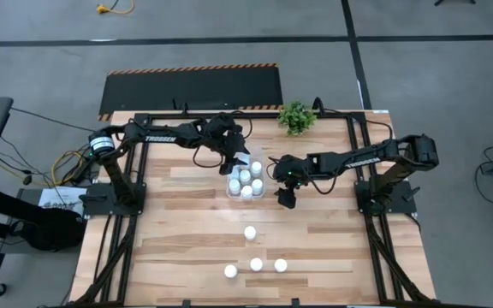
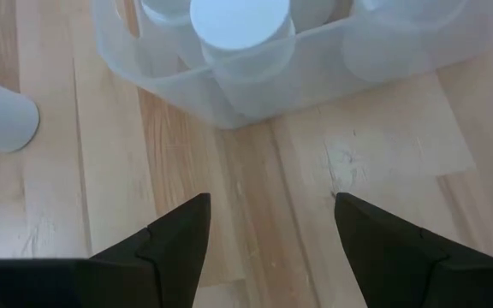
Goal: Pick and place pill bottles into a basket
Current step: Put the pill bottles into the container
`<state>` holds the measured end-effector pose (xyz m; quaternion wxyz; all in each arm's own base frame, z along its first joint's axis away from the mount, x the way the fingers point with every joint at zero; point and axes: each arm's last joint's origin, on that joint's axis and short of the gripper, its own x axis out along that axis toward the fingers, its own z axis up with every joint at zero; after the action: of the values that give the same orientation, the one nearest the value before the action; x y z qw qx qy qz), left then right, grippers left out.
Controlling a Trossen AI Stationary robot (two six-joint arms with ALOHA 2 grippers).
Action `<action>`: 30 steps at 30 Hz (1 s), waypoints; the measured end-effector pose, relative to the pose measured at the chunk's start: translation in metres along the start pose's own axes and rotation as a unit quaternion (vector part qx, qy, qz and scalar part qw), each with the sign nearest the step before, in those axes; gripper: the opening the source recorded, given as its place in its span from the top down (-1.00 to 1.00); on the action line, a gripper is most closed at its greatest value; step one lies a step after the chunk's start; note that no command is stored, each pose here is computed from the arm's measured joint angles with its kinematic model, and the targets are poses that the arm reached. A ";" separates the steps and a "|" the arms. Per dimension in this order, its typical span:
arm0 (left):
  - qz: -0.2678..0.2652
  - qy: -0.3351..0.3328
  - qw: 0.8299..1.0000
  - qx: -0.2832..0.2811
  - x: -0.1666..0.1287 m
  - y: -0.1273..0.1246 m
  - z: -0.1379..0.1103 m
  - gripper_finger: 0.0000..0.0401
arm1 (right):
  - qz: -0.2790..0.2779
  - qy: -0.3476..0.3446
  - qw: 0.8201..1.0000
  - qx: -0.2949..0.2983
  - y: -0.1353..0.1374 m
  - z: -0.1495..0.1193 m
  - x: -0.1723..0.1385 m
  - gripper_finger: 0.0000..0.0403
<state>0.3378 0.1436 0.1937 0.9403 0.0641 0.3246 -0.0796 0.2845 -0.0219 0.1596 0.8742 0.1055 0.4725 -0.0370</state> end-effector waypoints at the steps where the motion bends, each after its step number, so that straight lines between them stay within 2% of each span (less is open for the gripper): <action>1: 0.000 0.000 1.000 0.000 0.000 0.000 0.000 0.03 | 0.000 0.000 1.000 0.000 0.000 0.000 0.000 -0.22; 13: -0.001 0.000 1.000 0.001 0.001 -0.001 0.001 0.03 | 0.000 0.000 1.000 0.000 0.000 0.000 0.000 -0.22; 20: -0.009 -0.006 1.000 0.020 0.000 -0.013 0.010 0.03 | 0.000 0.000 1.000 -0.001 0.000 0.000 0.000 -0.22; 24: -0.012 -0.020 0.999 0.035 -0.020 -0.021 0.037 0.03 | 0.000 0.000 1.000 -0.001 0.000 0.000 0.000 -0.22; 30: -0.018 -0.070 0.997 0.029 -0.080 -0.046 0.095 0.03 | 0.001 -0.001 1.000 0.010 0.000 0.000 0.000 -0.22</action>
<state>0.3240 0.0911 0.3147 0.9569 0.0794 0.2565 -0.1104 0.2849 -0.0217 0.1596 0.8736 0.1151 0.4710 -0.0409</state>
